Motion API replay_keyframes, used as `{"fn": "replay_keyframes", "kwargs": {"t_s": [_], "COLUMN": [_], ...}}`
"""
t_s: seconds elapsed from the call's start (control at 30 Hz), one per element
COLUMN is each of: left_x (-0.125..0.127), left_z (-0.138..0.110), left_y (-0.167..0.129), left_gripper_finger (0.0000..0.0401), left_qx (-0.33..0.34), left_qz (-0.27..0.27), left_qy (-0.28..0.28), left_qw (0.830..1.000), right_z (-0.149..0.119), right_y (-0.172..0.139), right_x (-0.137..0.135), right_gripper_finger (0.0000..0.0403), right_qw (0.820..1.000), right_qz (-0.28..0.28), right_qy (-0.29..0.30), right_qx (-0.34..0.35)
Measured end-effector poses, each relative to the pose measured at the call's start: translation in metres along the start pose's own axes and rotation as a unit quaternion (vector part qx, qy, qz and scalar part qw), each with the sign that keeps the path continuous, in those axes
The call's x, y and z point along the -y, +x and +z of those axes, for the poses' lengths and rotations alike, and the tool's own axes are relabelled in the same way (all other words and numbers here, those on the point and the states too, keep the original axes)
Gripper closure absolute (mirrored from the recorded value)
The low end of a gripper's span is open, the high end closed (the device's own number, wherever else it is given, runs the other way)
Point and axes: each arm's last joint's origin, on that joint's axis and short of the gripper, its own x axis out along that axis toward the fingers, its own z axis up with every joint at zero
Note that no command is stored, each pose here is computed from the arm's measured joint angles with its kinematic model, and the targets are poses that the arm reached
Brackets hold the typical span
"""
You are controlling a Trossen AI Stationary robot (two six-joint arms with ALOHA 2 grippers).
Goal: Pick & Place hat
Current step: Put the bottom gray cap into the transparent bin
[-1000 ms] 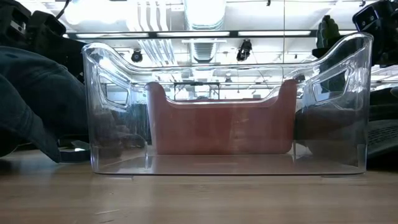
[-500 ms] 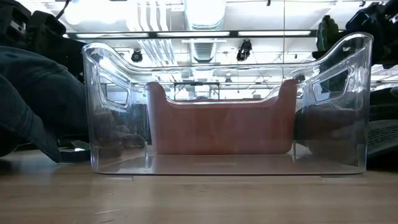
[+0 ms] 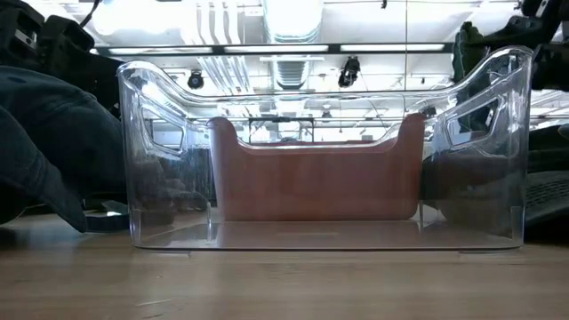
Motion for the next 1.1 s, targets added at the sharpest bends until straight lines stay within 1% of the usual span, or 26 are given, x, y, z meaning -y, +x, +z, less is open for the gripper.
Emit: {"fn": "replay_keyframes", "kwargs": {"t_s": [0.13,0.23,0.3,0.37,0.43,0.5,0.6,0.67,0.73,0.8,0.93,0.97,1.0,1.03,1.1], "left_x": [0.000,0.000,0.000,0.000,0.000,0.000,0.000,0.000,0.000,0.000,0.000,0.000,0.000,0.000,0.000], "left_z": [0.000,0.000,0.000,0.000,0.000,0.000,0.000,0.000,0.000,0.000,0.000,0.000,0.000,0.000,0.000], "left_y": [0.000,0.000,0.000,0.000,0.000,0.000,0.000,0.000,0.000,0.000,0.000,0.000,0.000,0.000,0.000], "left_gripper_finger": [0.0227,0.0227,0.0227,0.0227,0.0227,0.0227,0.0227,0.0227,0.0227,0.0227,0.0227,0.0227,0.0227,0.0227,0.0227], "left_qx": [0.000,0.000,0.000,0.000,0.000,0.000,0.000,0.000,0.000,0.000,0.000,0.000,0.000,0.000,0.000], "left_qz": [0.000,0.000,0.000,0.000,0.000,0.000,0.000,0.000,0.000,0.000,0.000,0.000,0.000,0.000,0.000], "left_qy": [0.000,0.000,0.000,0.000,0.000,0.000,0.000,0.000,0.000,0.000,0.000,0.000,0.000,0.000,0.000], "left_qw": [1.000,1.000,1.000,1.000,1.000,1.000,1.000,1.000,1.000,1.000,1.000,1.000,1.000,1.000,1.000], "right_z": [0.005,0.003,-0.001,-0.002,-0.002,0.001,0.009,0.015,0.021,0.025,0.030,0.029,0.028,0.026,0.025], "right_y": [0.000,0.002,0.005,0.009,0.012,0.015,0.017,0.016,0.014,0.010,0.002,0.001,0.000,0.001,0.001], "right_x": [-0.008,-0.006,-0.003,-0.004,-0.009,-0.018,-0.035,-0.047,-0.059,-0.066,-0.074,-0.074,-0.074,-0.073,-0.073], "right_gripper_finger": [0.0199,0.0199,0.0200,0.0200,0.0200,0.0200,0.0200,0.0200,0.0200,0.0200,0.0200,0.0200,0.0200,0.0200,0.0200], "right_qw": [0.998,0.996,0.994,0.991,0.984,0.972,0.945,0.920,0.891,0.857,0.795,0.785,0.778,0.774,0.770], "right_qz": [0.045,0.039,0.020,-0.012,-0.056,-0.108,-0.184,-0.234,-0.279,-0.324,-0.394,-0.398,-0.398,-0.393,-0.392], "right_qy": [0.038,0.081,0.101,0.113,0.116,0.106,0.077,0.057,0.043,0.034,0.045,0.054,0.067,0.080,0.086], "right_qx": [0.019,-0.003,-0.029,-0.069,-0.120,-0.179,-0.260,-0.310,-0.355,-0.399,-0.459,-0.472,-0.482,-0.490,-0.496]}}
